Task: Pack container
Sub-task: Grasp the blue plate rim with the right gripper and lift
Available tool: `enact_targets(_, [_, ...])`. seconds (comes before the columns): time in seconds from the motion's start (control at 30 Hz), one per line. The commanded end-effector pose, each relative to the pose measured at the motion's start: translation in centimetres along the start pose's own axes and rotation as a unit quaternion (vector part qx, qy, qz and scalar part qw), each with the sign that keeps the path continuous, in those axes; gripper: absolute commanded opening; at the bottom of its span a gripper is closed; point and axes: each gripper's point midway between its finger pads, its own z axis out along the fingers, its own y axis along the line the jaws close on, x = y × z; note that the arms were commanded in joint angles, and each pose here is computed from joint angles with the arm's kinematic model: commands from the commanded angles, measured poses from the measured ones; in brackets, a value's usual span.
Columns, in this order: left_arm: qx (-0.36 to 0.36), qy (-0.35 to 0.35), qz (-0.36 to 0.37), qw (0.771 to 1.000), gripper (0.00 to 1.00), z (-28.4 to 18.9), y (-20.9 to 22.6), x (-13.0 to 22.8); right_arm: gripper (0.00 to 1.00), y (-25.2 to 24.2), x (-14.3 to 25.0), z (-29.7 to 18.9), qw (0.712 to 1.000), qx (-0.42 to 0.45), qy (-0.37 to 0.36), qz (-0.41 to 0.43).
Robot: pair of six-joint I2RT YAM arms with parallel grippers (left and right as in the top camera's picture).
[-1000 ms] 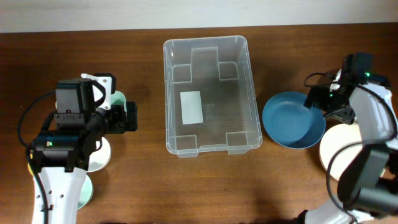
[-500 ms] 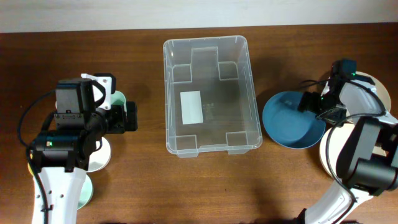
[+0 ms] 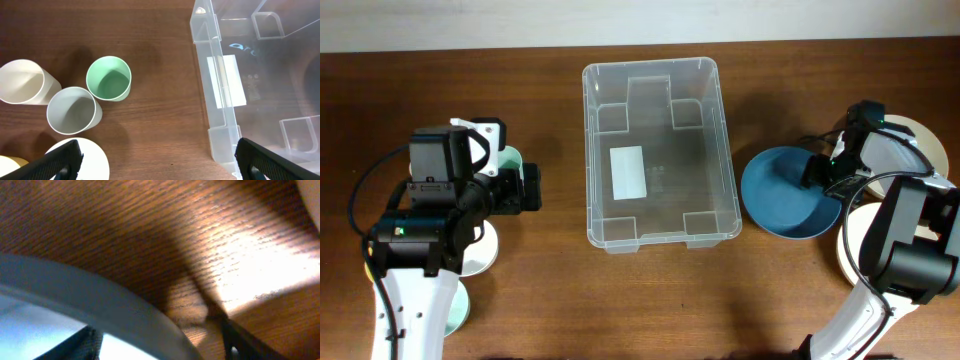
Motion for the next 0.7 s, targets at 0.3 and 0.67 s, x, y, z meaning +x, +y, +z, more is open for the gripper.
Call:
enact_targets(0.3, [0.009,-0.011,-0.004,1.000,1.00,-0.41,-0.27,-0.81,0.25,-0.30,-0.49,0.19,1.000,0.004,-0.003,0.004])
enact_targets(0.67, [0.009,-0.011,-0.004,1.000,1.00,-0.41,-0.27,-0.81,0.04,-0.24,-0.77,0.19,1.000,0.003,-0.008,0.004])
